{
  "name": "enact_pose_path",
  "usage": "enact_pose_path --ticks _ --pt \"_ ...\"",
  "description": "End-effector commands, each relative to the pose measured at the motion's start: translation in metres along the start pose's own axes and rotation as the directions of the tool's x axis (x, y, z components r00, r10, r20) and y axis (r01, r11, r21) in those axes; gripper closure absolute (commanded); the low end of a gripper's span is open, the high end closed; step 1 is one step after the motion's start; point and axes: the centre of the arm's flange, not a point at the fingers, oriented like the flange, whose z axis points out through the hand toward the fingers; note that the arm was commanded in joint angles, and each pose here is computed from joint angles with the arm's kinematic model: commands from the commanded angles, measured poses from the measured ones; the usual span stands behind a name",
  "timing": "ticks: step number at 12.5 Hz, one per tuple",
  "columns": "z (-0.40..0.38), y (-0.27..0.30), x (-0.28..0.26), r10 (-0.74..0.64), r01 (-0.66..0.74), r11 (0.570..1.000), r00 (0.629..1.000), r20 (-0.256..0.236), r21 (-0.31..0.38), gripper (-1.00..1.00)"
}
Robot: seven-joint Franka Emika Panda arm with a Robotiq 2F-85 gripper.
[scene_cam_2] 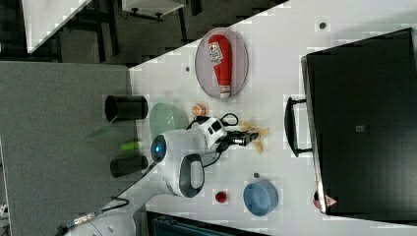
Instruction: Pick Banana and place it in mug.
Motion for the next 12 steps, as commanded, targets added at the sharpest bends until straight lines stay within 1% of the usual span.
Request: enact_pose_path --ticks 1,4,7,10,12 --pt "-0.032 0.01 0.006 0.006 -0.005 1.0 0.999 -0.038 0.011 0.45" --pt "-0.094 0.013 0.008 0.013 -0.013 1.0 1.0 -0.021 0.013 0.45" --pt "-0.176 0.014 0.006 0.013 -0.012 1.0 0.999 -0.03 0.023 0.46" --pt "-0.248 0.013 -0.008 0.022 -0.023 1.0 1.0 0.022 0.017 0.45" --pt "-0.289 0.008 -0.016 0.022 -0.023 1.0 0.999 0.027 0.013 0.45"
